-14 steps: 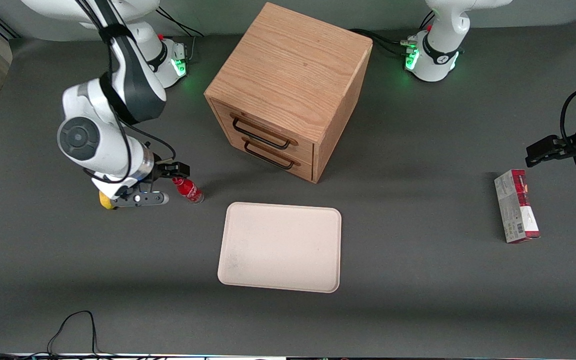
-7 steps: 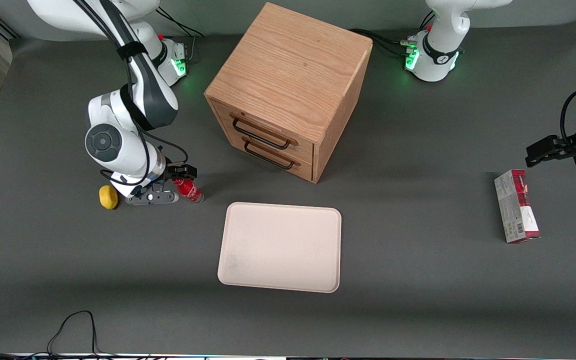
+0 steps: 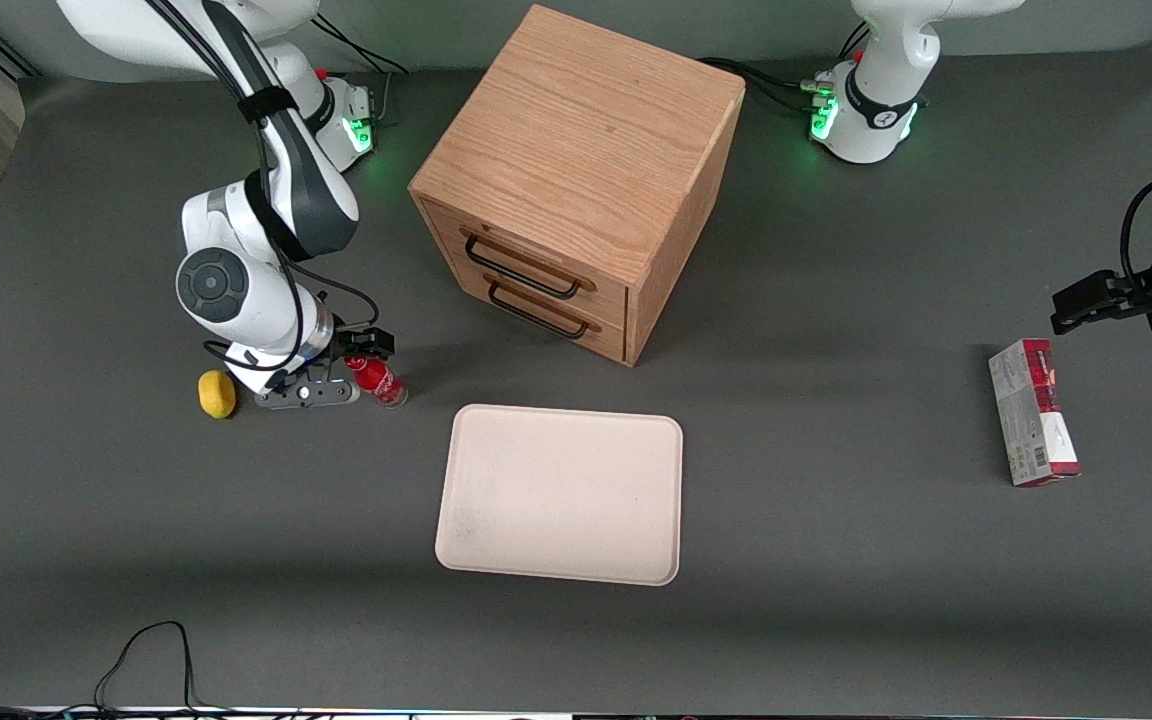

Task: Place coke bottle on tray
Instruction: 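Close the right gripper around the bottle's cap end, then lift the held bottle up off the table with the right gripper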

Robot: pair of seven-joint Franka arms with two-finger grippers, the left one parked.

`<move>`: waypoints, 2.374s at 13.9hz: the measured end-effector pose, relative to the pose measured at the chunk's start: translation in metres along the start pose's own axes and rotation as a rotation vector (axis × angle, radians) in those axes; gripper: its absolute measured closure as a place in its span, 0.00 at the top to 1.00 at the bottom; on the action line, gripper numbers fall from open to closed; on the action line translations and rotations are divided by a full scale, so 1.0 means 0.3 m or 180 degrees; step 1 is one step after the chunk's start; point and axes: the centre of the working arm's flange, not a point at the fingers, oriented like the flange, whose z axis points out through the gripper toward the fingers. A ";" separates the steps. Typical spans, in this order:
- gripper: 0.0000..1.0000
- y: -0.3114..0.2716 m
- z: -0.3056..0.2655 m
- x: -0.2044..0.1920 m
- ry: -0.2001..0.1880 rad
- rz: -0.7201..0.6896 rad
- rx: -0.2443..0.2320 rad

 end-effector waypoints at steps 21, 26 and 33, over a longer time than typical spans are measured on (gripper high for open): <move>0.31 0.106 -0.752 0.041 -0.0189 0.0156 0.0016; 0.31 0.141 -0.877 0.125 -0.0350 0.0224 -0.0026; 0.31 -0.053 -0.632 0.381 -0.0137 0.0836 0.0091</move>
